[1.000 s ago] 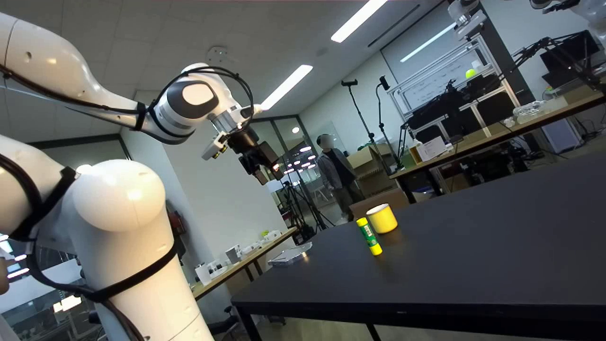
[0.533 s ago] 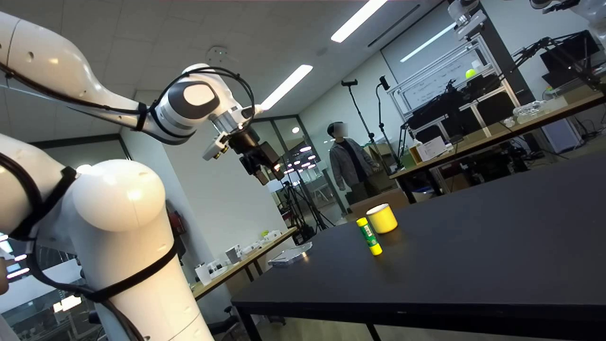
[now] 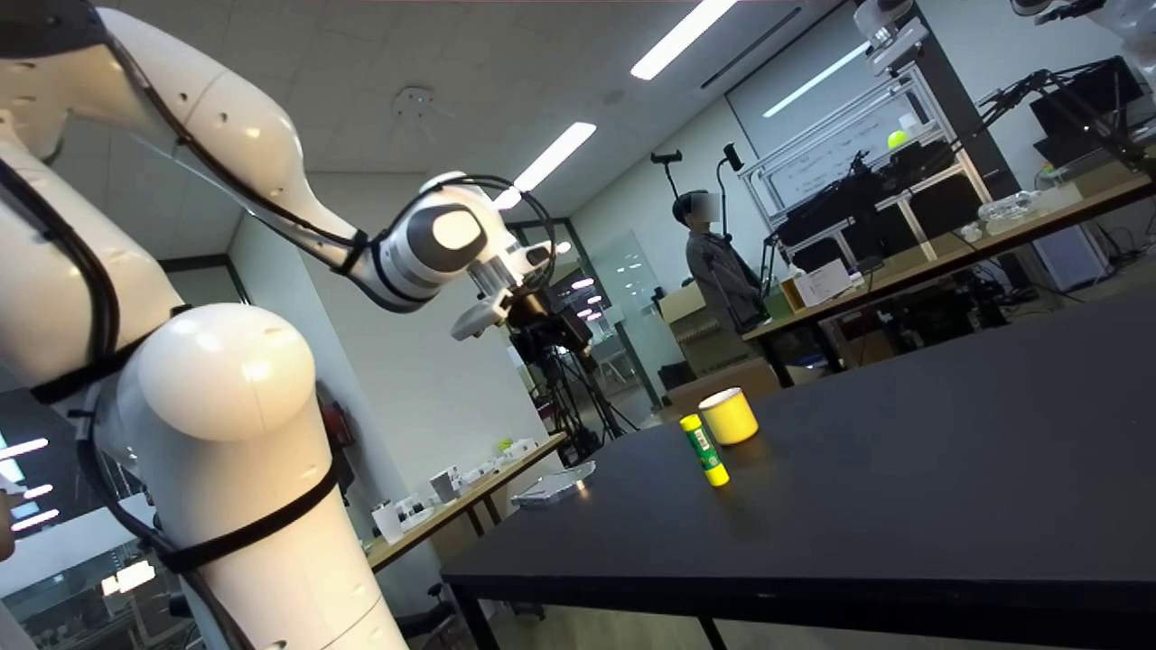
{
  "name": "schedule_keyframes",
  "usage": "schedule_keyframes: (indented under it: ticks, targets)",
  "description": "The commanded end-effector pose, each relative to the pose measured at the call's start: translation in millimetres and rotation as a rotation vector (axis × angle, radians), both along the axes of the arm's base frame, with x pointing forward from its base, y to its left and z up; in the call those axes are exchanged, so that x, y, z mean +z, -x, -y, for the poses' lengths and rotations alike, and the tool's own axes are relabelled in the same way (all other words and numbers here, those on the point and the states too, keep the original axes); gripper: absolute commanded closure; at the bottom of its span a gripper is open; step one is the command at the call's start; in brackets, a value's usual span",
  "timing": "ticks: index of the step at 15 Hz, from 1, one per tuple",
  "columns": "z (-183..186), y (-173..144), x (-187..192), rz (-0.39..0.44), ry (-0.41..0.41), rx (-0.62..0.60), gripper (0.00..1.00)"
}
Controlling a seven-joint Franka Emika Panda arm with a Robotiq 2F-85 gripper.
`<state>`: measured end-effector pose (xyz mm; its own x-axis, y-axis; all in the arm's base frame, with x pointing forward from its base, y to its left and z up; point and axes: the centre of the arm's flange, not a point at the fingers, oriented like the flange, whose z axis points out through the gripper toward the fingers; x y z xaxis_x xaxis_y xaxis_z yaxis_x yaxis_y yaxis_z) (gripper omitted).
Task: Get the glue stick from the table and put it inside the cup
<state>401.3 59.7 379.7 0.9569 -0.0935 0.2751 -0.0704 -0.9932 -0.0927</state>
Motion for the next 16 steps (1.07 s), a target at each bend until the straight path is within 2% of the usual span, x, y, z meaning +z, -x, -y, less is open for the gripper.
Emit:
schedule_keyframes:
  ticks: [1, 7, 10, 16]
  targets:
    - [-11, -80, -39, -0.073, 0.059, -0.008, 0.00]
    - [5, -156, -100, -0.164, 0.176, -0.037, 0.00]
    - [13, -181, -132, -0.180, 0.153, -0.052, 0.00]
    - [23, -203, -171, -0.303, 0.162, -0.108, 0.00]
